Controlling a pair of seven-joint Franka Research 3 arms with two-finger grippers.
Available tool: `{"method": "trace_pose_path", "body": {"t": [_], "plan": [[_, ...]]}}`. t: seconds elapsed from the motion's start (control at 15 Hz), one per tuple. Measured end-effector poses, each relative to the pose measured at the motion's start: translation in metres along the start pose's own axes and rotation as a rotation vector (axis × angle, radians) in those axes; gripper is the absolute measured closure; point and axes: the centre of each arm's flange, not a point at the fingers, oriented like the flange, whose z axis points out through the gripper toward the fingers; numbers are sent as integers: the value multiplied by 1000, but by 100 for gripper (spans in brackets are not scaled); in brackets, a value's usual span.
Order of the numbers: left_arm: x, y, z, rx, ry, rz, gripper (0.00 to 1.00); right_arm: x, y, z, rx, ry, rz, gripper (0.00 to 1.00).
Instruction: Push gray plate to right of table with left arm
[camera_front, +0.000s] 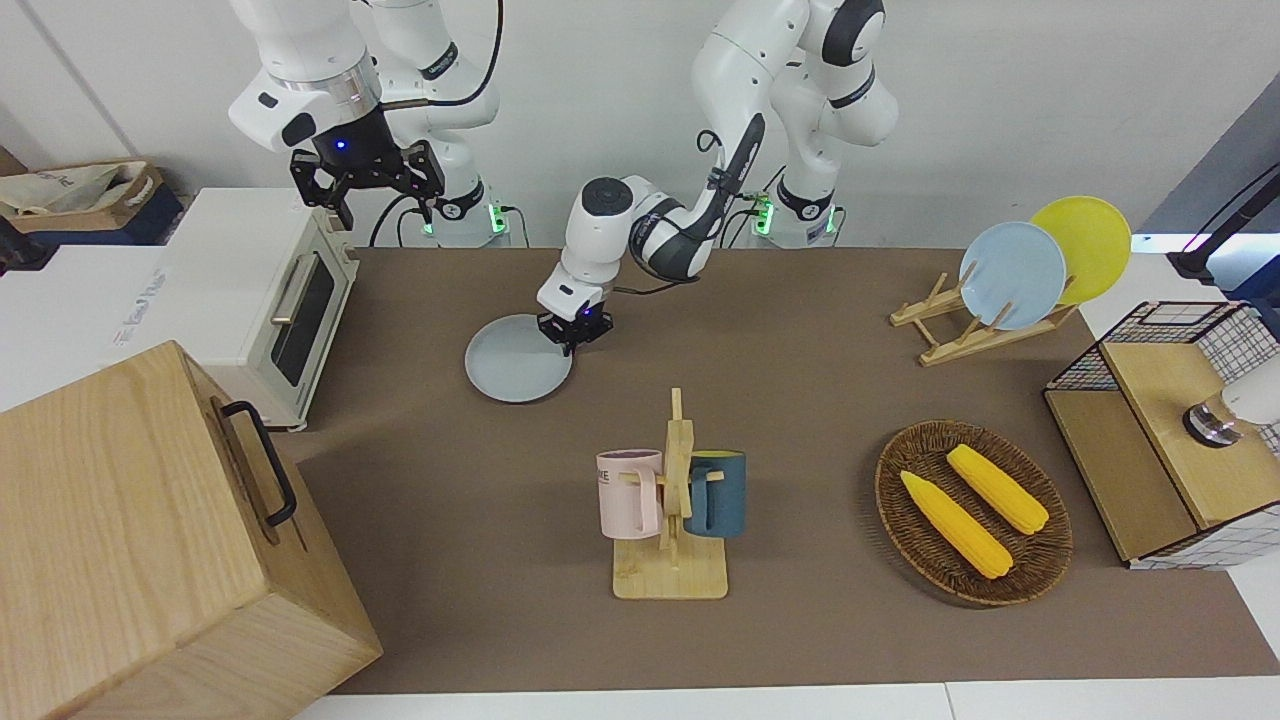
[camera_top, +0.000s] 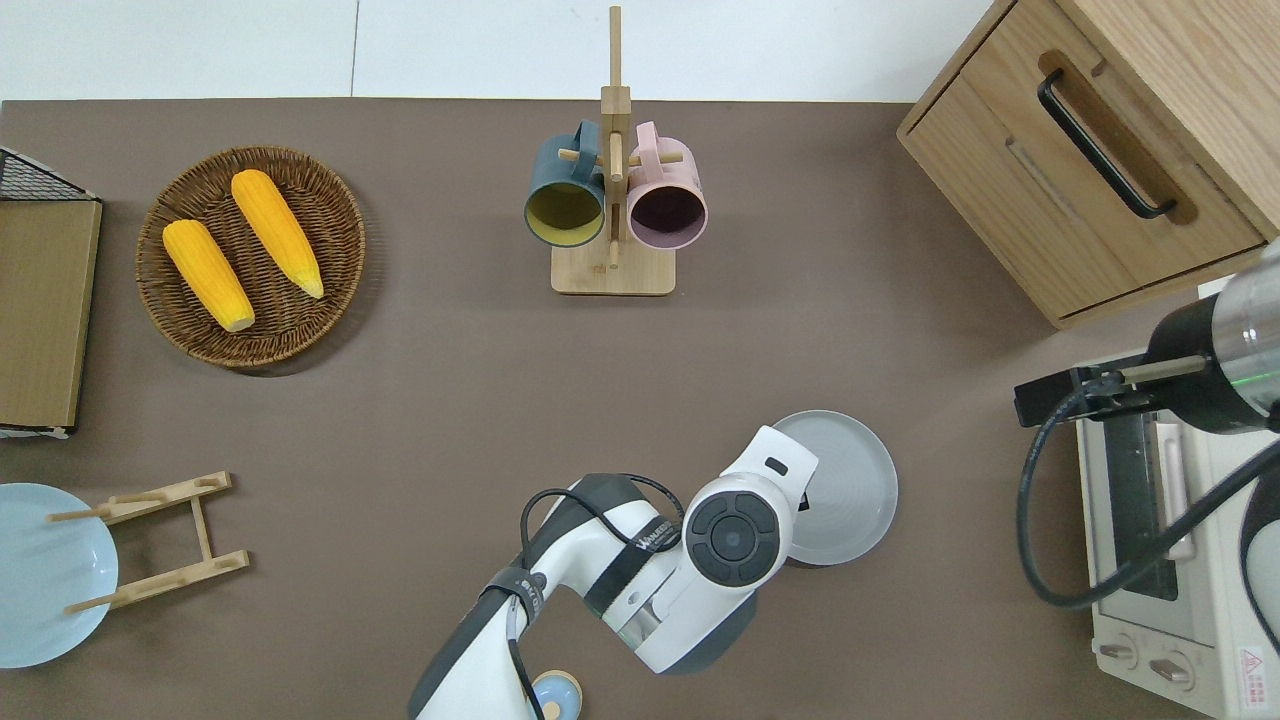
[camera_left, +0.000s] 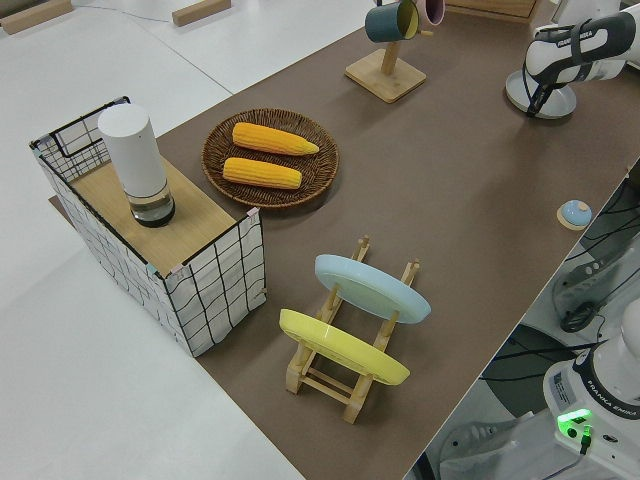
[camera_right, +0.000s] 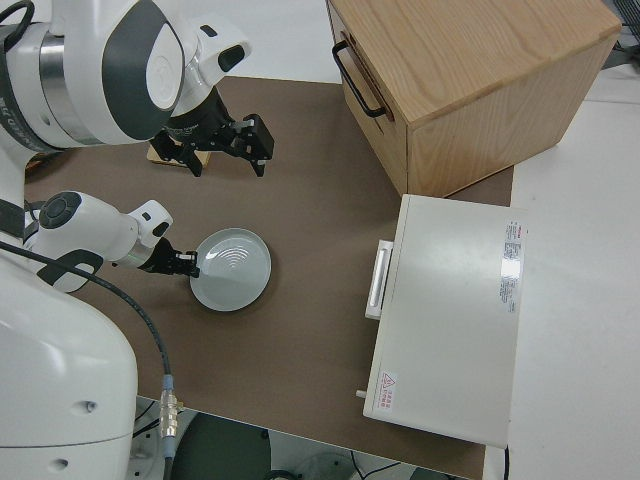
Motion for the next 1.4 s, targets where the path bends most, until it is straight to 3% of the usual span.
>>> {"method": "trace_pose_path", "body": {"t": [0.27,0.47,0.8,0.93,1.07,1.4], "plan": [[-6,13,4,-7,3,-3,94,0,0,0,0,0,0,1],[-4,14,7,-8,2,-6,70,0,0,0,0,0,0,1],[8,10,5,-3,12,-21,21,0,0,0,0,0,0,1],[14,5,4,4,14,-30,19,0,0,0,0,0,0,1],[22,0,2,21,8,-29,2,0,0,0,0,0,0,1],[54,-28,-26,87,-23,22,1,0,0,0,0,0,0,1]]}}
